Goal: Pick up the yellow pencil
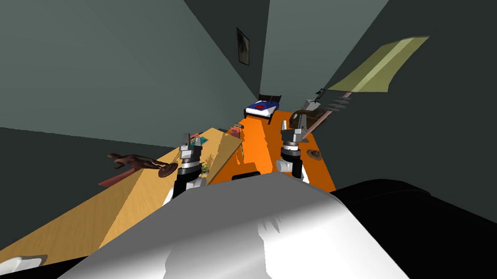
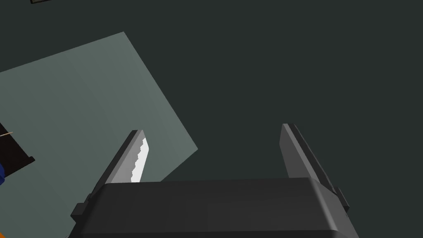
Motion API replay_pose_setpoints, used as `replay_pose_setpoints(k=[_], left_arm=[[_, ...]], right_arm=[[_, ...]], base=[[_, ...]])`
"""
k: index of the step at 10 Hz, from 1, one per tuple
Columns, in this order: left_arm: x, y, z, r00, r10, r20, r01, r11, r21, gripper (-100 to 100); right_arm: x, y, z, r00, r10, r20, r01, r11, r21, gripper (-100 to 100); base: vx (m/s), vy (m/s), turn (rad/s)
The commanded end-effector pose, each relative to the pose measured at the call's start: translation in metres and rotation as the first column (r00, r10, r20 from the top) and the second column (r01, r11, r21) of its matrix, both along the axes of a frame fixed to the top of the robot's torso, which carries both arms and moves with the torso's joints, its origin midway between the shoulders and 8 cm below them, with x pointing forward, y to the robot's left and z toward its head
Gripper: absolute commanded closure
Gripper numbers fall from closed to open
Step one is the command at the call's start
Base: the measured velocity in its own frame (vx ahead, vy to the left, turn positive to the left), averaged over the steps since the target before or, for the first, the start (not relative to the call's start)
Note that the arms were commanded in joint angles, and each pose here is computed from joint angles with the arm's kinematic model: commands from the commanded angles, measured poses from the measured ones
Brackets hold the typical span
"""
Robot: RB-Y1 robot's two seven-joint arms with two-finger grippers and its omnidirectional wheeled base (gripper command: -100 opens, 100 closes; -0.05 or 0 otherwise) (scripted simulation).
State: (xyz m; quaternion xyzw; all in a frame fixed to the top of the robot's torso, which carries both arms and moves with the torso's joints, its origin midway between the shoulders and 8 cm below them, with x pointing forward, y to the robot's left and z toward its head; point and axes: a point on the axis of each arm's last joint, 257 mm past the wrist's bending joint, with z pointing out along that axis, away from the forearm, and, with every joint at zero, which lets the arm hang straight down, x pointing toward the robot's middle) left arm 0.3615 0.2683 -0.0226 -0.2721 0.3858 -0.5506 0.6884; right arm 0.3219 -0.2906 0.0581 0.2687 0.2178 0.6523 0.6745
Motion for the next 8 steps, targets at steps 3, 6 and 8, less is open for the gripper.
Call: replay_pose_setpoints(k=[3, 6, 8], left_arm=[[0.016, 0.004, -0.026, 0.994, -0.037, -0.103, 0.038, 0.999, 0.014, -100], [0.030, 0.010, -0.056, 0.975, -0.061, -0.211, 0.065, 0.998, 0.012, -100], [0.037, 0.014, -0.073, 0.960, -0.071, -0.270, 0.077, 0.997, 0.012, -100]], right_arm=[[0.000, 0.000, 0.000, 1.000, 0.000, 0.000, 0.000, 1.000, 0.000, 0], [0.000, 0.000, 0.000, 1.000, 0.000, 0.000, 0.000, 1.000, 0.000, 0], [0.000, 0.000, 0.000, 1.000, 0.000, 0.000, 0.000, 1.000, 0.000, 0]], base=[[-0.035, -0.022, -0.090], [-0.020, -0.016, -0.080], [-0.029, -0.015, -0.116]])
